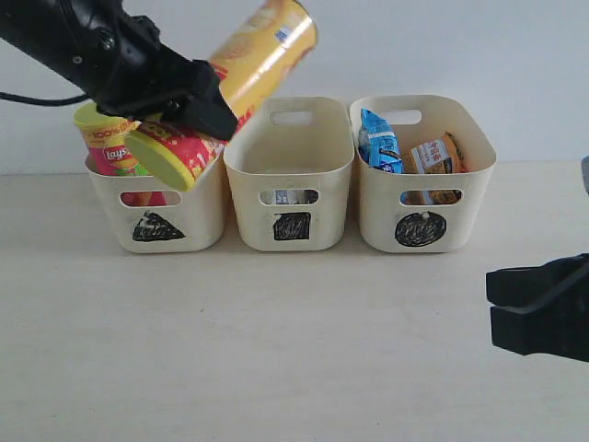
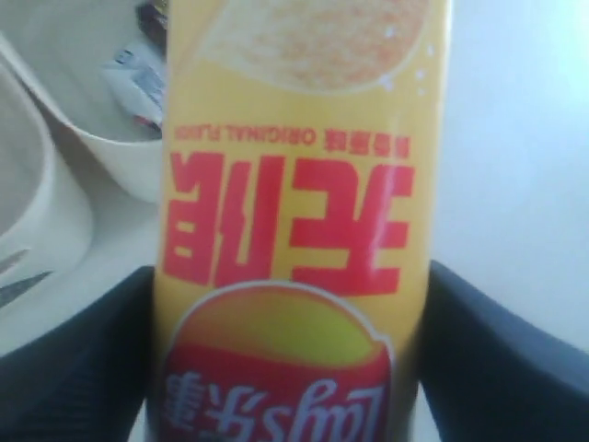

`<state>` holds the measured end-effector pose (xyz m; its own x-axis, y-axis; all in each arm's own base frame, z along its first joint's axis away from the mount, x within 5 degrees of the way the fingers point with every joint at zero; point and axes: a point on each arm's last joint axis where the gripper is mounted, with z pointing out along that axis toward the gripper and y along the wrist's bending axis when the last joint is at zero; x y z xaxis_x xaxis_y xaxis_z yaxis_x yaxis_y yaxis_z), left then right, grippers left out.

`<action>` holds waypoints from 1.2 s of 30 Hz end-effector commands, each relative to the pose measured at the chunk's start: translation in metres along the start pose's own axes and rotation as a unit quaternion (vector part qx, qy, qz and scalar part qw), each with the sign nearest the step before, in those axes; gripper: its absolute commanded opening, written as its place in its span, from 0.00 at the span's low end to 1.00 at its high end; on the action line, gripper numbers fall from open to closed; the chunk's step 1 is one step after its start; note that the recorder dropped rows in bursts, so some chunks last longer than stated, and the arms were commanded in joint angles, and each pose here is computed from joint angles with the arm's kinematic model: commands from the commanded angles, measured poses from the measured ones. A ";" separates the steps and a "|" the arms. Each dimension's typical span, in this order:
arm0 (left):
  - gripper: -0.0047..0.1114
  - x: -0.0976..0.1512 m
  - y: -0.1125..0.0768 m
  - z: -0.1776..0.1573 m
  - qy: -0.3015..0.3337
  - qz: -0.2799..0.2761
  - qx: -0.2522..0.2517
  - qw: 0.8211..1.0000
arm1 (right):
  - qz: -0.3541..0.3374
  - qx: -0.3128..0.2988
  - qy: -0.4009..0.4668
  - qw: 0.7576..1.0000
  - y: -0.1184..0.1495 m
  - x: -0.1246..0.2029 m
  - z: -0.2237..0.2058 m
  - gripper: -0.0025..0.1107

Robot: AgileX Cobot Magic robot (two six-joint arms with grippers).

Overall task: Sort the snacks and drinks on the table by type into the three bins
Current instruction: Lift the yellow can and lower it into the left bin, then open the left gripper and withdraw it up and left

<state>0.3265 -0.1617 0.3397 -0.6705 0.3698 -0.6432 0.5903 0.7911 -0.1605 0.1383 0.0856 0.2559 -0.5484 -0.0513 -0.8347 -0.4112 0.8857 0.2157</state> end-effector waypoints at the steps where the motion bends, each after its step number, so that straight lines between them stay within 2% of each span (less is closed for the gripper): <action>1: 0.08 -0.008 0.029 -0.009 -0.057 -0.082 -0.039 0.994 | -0.004 0.002 -0.004 1.000 -0.001 0.000 -0.001 0.02; 8: 0.08 -0.015 0.057 -0.003 -0.115 -0.129 -0.076 0.982 | -0.005 0.002 -0.004 1.000 -0.001 0.000 -0.001 0.02; 15: 0.08 -0.013 0.080 0.033 -0.124 -0.125 -0.114 0.978 | -0.005 0.003 0.002 1.000 -0.001 0.001 -0.001 0.02; 19: 0.08 -0.013 0.095 0.053 -0.151 -0.142 -0.149 0.967 | -0.005 0.007 0.024 1.000 -0.002 0.005 -0.001 0.02; 24: 0.08 -0.011 0.105 0.075 -0.165 -0.142 -0.156 0.963 | -0.005 0.008 0.031 0.999 -0.002 0.007 -0.001 0.02; 28: 0.08 -0.006 0.122 0.081 -0.171 -0.174 -0.166 0.955 | -0.005 0.011 0.049 0.999 -0.003 0.010 -0.002 0.02; 36: 0.09 -0.005 0.126 0.080 -0.173 -0.179 -0.169 0.954 | -0.005 0.011 0.051 0.999 -0.003 0.010 -0.002 0.02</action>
<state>0.4385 -0.1037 0.2597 -0.5927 -0.0718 -0.8022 0.1421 0.9711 -0.1919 0.1332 0.0834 0.2477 -0.6242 -0.1000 -0.7748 -0.3988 0.8936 0.2060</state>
